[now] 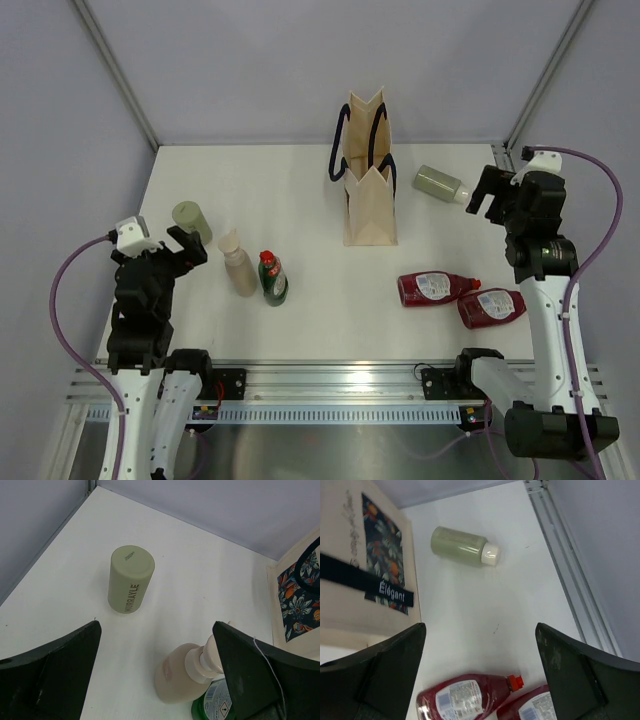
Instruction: Place the personal care products into the canvas bag
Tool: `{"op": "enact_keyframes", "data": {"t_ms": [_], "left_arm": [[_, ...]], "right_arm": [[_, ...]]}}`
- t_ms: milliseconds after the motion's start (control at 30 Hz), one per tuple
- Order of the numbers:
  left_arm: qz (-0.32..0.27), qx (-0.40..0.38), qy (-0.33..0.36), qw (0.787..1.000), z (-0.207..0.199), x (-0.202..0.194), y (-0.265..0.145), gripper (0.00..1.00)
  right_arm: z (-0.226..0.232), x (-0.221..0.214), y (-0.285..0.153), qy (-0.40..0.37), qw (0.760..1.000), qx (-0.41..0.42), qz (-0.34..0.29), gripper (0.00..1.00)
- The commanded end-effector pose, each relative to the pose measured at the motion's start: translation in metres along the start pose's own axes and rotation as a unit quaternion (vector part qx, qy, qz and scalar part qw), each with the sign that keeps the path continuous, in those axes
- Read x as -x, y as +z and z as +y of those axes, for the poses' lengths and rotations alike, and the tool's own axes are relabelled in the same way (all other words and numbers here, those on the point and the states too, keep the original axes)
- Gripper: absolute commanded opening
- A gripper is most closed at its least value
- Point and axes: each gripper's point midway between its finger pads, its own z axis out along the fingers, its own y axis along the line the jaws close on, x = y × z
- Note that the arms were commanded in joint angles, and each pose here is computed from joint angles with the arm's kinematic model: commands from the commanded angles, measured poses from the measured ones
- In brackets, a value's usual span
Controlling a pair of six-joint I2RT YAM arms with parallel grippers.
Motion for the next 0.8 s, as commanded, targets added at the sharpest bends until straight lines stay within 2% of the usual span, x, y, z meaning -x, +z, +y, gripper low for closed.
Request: {"op": "enact_keyframes", "data": {"t_ms": [0, 33, 67, 100, 133, 167, 200, 367, 400, 467, 633, 767], "left_arm": [[-0.004, -0.010, -0.009, 1.000, -0.006, 0.011, -0.009, 0.99], [-0.002, -0.010, -0.010, 1.000, -0.006, 0.011, -0.010, 0.99], [-0.004, -0.013, -0.013, 1.000, -0.007, 0.014, -0.012, 0.99], [-0.001, -0.012, -0.019, 1.000, -0.007, 0.014, -0.013, 0.99], [0.002, -0.012, -0.022, 1.000, -0.008, 0.013, -0.014, 0.99], [0.006, -0.012, -0.028, 1.000, -0.009, 0.013, -0.015, 0.99], [0.015, -0.009, -0.040, 0.999, -0.009, 0.013, -0.019, 0.99], [0.089, 0.042, -0.070, 0.993, 0.001, -0.007, -0.025, 0.99], [0.121, 0.062, -0.074, 0.988, 0.006, -0.019, -0.028, 0.99], [0.148, 0.073, -0.082, 0.983, 0.009, -0.029, -0.033, 0.99], [0.201, 0.043, -0.093, 0.974, -0.003, -0.060, -0.024, 0.99], [0.251, -0.039, -0.095, 0.963, -0.029, -0.089, -0.018, 0.99]], "right_arm": [[0.037, 0.008, -0.025, -0.101, 0.985, 0.135, -0.017, 0.99], [0.051, 0.000, -0.032, -0.140, 0.972, 0.189, -0.011, 0.99], [0.085, -0.022, -0.060, -0.178, 0.931, 0.319, 0.014, 0.99], [0.094, -0.034, -0.073, -0.274, 0.881, 0.385, -0.001, 1.00], [0.100, -0.061, -0.097, -0.293, 0.845, 0.446, 0.035, 1.00], [0.113, -0.066, -0.114, -0.298, 0.809, 0.505, 0.021, 0.99], [0.115, -0.071, -0.120, -0.306, 0.796, 0.521, 0.019, 1.00], [0.129, -0.089, -0.130, -0.249, 0.771, 0.585, 0.039, 0.99], [0.131, -0.089, -0.129, -0.239, 0.772, 0.587, 0.043, 0.99], [0.132, -0.092, -0.123, -0.230, 0.775, 0.586, 0.047, 0.99], [0.131, -0.098, -0.109, -0.211, 0.787, 0.575, 0.068, 1.00], [0.131, -0.102, -0.103, -0.201, 0.790, 0.574, 0.079, 0.99]]}}
